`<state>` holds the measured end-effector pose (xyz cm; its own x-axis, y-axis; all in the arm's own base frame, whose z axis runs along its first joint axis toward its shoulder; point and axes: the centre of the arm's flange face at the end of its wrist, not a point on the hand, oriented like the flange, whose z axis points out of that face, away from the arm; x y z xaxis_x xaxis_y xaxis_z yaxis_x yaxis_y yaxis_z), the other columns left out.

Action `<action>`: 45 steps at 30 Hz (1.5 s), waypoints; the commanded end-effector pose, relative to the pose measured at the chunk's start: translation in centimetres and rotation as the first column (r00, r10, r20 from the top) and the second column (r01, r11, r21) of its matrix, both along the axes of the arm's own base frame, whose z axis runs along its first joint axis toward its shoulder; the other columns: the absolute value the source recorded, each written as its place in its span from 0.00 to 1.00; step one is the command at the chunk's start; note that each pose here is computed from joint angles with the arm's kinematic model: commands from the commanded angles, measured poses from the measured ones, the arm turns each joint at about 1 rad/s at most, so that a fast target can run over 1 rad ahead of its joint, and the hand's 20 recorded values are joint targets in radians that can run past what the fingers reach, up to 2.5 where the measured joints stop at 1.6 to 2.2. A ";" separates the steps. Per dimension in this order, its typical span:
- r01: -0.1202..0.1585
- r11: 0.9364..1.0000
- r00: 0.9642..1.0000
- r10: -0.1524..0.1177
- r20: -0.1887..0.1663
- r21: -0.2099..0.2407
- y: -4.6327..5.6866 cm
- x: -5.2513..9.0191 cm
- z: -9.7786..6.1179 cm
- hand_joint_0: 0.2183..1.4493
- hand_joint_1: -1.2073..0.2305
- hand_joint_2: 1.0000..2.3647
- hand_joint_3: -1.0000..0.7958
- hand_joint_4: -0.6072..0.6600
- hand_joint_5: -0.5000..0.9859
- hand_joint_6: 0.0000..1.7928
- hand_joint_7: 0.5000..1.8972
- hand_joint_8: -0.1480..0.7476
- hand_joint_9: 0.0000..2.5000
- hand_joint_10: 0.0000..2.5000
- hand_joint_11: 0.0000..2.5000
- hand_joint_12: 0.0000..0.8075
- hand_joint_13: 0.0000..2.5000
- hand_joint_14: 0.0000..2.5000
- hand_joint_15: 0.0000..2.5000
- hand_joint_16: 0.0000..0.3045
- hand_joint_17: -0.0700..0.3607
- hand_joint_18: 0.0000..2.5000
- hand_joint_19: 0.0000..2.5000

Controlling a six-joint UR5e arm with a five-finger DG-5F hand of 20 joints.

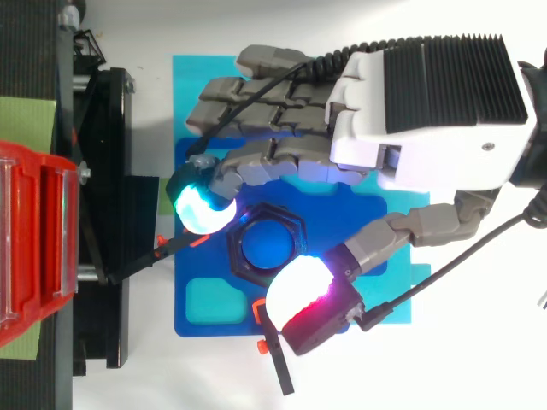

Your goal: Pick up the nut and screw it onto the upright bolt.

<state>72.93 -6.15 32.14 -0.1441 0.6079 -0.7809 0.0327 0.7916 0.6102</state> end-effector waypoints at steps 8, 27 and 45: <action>-0.003 1.000 1.000 0.003 -0.007 -0.001 0.1 -0.1 0.0 0.15 0.63 0.00 0.28 0.58 0.18 0.28 0.07 0.44 0.06 0.00 0.00 0.29 0.00 0.00 0.00 0.10 0.32 0.00 0.00; -0.010 0.999 1.000 0.010 -0.007 -0.044 -0.1 -0.1 -0.1 0.15 0.62 0.00 0.28 0.70 0.26 0.28 0.24 0.50 0.22 0.00 0.00 0.29 0.11 0.00 0.00 0.09 0.31 0.03 0.00; -0.013 0.999 1.000 0.014 0.007 -0.044 -2.2 -0.2 0.1 0.18 0.63 0.00 0.28 0.70 0.31 0.28 0.50 0.51 0.34 0.00 0.00 0.27 0.18 0.00 0.00 0.08 0.29 0.07 0.00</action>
<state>72.73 -7.81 32.18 -0.1467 0.5719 -0.8071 0.0196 0.8174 0.5757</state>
